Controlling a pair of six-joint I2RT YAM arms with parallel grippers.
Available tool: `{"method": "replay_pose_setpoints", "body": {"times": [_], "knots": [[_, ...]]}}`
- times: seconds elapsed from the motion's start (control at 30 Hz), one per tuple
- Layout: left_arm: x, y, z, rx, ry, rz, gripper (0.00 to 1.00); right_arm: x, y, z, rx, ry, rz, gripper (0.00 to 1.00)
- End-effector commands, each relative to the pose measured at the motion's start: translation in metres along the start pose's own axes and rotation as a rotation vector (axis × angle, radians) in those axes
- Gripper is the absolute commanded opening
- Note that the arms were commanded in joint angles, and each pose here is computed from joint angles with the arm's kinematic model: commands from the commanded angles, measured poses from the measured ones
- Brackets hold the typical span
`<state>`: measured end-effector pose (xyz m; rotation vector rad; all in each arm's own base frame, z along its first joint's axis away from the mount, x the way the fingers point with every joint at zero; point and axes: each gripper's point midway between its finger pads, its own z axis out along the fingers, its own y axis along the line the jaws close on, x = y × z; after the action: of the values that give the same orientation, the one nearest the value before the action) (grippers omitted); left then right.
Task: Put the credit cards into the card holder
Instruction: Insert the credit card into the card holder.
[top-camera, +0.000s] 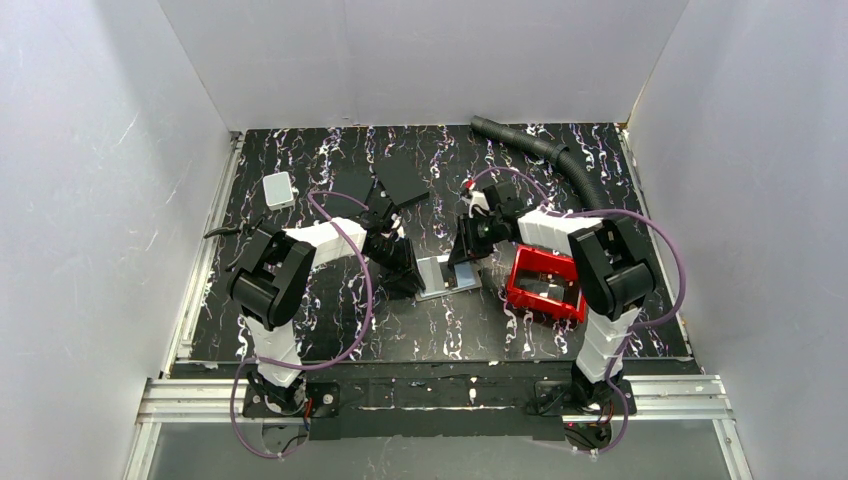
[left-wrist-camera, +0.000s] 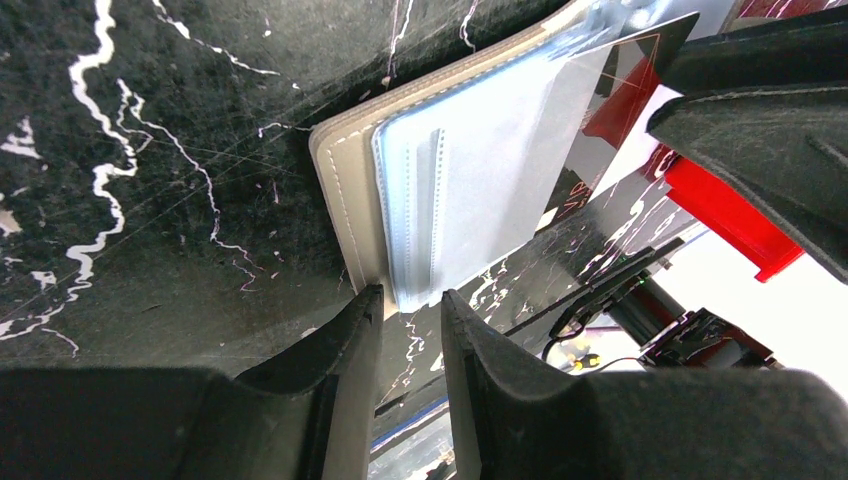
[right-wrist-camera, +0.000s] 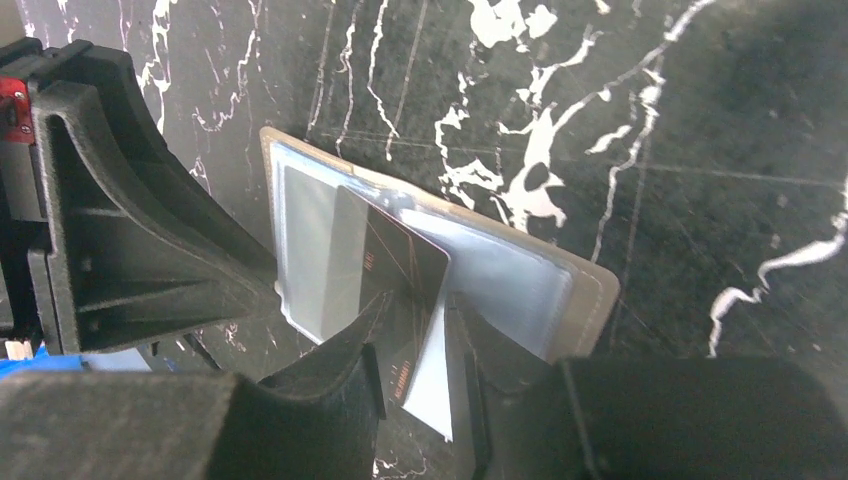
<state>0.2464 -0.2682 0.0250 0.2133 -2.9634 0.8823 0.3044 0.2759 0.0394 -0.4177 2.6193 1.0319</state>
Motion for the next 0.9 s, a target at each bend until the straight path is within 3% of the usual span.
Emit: {"method": "replay_pose_setpoints", "body": {"times": [0.0,0.33,0.5,0.67,0.87], "knots": [[-0.004,0.008,-0.002,-0.045,-0.011,0.016,0.27,-0.007,0.009,0.012,-0.02,0.0,-0.075,0.32],[-0.004,0.008,-0.002,-0.046,-0.01,0.019,0.27,-0.005,0.019,0.021,-0.046,0.029,-0.149,0.28],[-0.004,0.007,-0.003,-0.043,-0.016,0.018,0.27,0.0,0.032,0.025,-0.088,0.03,-0.054,0.28],[-0.003,0.007,-0.004,-0.039,-0.018,0.016,0.27,-0.003,0.031,0.007,-0.049,-0.011,0.004,0.35],[-0.002,0.006,-0.005,-0.036,-0.019,0.017,0.27,0.019,0.024,0.002,-0.052,0.03,0.036,0.36]]}}
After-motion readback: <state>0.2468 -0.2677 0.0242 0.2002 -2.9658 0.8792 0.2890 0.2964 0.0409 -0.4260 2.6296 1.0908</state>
